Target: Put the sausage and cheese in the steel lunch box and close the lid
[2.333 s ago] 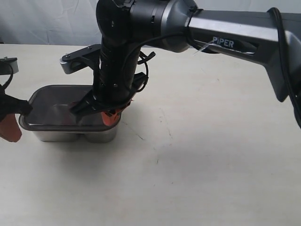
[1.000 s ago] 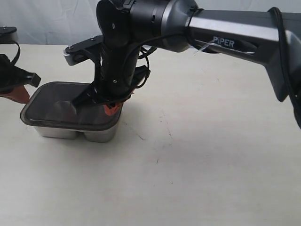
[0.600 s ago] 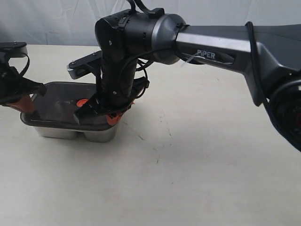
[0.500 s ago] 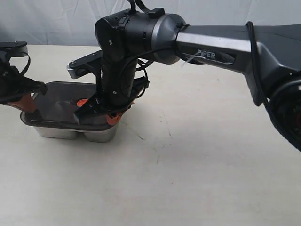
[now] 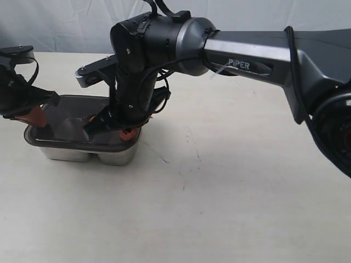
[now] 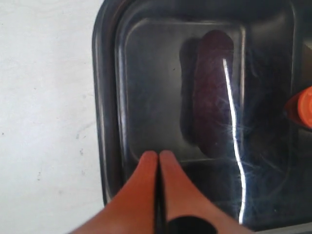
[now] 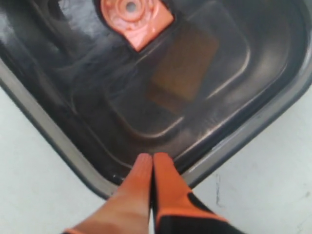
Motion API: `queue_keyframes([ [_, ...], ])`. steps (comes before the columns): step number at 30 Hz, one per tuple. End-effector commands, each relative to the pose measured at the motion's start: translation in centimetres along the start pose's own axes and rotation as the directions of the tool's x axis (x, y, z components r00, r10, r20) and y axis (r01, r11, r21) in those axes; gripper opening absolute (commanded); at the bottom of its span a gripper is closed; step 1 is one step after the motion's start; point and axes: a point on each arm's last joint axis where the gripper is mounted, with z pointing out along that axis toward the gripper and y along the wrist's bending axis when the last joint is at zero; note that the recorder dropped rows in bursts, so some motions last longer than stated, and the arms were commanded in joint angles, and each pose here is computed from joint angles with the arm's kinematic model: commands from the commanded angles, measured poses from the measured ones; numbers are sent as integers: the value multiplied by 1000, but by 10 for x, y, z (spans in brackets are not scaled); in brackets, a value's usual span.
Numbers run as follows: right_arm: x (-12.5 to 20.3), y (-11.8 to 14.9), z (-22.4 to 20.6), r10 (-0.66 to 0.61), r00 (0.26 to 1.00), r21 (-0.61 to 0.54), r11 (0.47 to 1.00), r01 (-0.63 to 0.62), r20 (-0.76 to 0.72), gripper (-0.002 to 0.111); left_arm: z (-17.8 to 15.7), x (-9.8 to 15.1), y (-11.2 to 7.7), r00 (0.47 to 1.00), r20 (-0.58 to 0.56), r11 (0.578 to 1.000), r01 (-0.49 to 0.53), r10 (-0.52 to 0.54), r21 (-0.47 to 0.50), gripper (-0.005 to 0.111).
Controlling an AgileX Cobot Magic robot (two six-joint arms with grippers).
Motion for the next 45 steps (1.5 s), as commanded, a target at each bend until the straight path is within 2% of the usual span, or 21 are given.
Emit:
queue_keyframes([
  [1, -9, -8, -8, -2, 995, 75, 997, -6, 104, -1, 6, 2, 5, 1000, -17, 999, -23, 22, -40, 0],
  [12, -12, -44, -13, 92, 986, 120, 987, -109, 140, -1, -2, -9, 7, 999, 25, 996, -24, 26, -85, 0],
  [22, -12, -43, -5, 112, 986, 98, 987, -124, 127, -1, -1, -13, 8, 998, 64, 996, -16, 22, -89, 0],
  [34, -4, -42, 22, 124, 992, 73, 989, -126, 39, -1, -5, -16, 6, 996, 82, 997, -10, 16, -77, 0],
  [38, -5, -42, 21, 120, 992, 77, 989, -123, 47, -1, -26, -20, 1, 989, 147, 996, -22, 35, -86, 0],
  [40, -7, -45, 14, 95, 993, 115, 988, -102, 65, -1, -40, -19, -2, 981, 187, 995, -31, 49, -96, 0],
  [42, -10, -49, -7, 89, 989, 167, 980, -108, 118, -1, -55, -18, -4, 971, 230, 993, -39, 64, -111, 0],
  [45, -15, -51, -58, 72, 970, 222, 967, -125, 234, -1, -88, -18, -13, 929, 361, 992, -36, 78, -121, 0],
])
